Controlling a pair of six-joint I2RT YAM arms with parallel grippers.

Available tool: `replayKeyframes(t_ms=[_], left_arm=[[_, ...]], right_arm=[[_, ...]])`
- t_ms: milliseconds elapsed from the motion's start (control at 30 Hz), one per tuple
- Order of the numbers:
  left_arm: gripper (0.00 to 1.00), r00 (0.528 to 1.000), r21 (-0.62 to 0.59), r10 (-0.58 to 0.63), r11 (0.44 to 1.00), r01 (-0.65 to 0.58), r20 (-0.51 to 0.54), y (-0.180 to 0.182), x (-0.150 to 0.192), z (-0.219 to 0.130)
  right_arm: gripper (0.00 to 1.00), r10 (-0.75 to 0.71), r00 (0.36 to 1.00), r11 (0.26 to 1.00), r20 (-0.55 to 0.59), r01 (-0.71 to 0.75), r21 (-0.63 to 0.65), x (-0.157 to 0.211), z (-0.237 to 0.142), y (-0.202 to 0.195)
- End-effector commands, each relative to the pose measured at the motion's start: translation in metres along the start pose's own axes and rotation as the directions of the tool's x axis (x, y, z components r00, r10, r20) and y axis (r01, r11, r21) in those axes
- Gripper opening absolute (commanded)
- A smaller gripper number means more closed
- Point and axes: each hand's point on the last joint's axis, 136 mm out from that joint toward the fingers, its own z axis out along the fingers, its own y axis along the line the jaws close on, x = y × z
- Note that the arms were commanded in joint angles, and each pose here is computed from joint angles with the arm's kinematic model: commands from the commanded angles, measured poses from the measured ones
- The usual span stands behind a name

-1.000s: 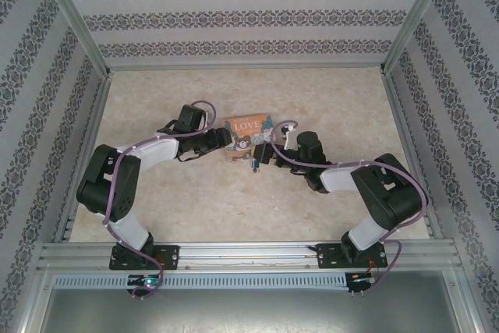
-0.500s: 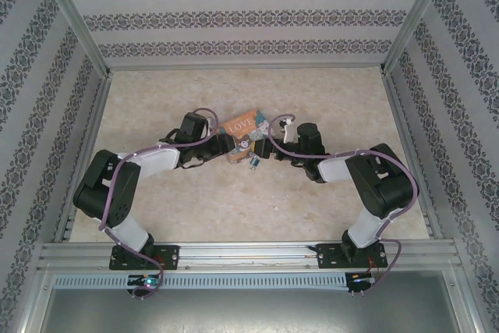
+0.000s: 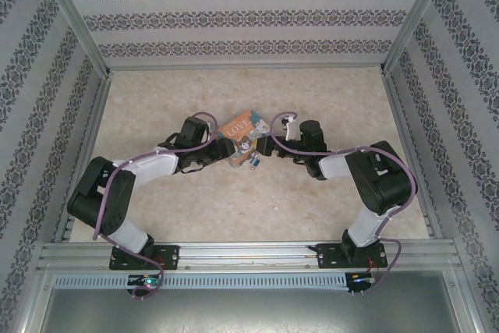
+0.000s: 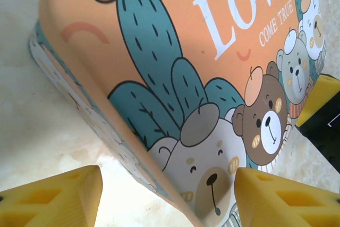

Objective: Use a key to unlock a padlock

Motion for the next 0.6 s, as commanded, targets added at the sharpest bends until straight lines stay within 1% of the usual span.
replayKeyframes(t_ms=[0, 167, 333, 433, 567], left_arm=[[0.68, 0.999, -0.037, 0.029, 0.999, -0.028, 0.04, -0.002, -0.003, -0.018], [0.68, 0.985, -0.063, 0.1, 0.994, -0.092, 0.143, -0.015, -0.024, -0.053], [0.67, 0.968, -0.038, 0.155, 0.988, -0.151, 0.198, -0.042, -0.041, -0.08], [0.62, 0.97, 0.019, 0.155, 0.987, -0.161, 0.187, -0.06, -0.046, -0.081], [0.54, 0.981, 0.094, 0.148, 0.983, -0.16, 0.126, -0.083, -0.046, -0.068]], right_arm=[[0.98, -0.033, 0.999, 0.999, 0.03, 0.033, -0.013, -0.005, -0.014, 0.006], [0.98, -0.025, 0.999, 1.0, 0.041, 0.025, -0.004, 0.002, -0.033, 0.005], [0.94, -0.002, 1.0, 1.0, 0.03, 0.003, -0.029, 0.013, -0.042, 0.009], [0.89, 0.019, 1.0, 0.998, 0.019, -0.018, -0.063, 0.019, -0.043, 0.012], [0.82, 0.057, 0.998, 0.994, 0.009, -0.056, -0.099, 0.024, -0.039, 0.014]])
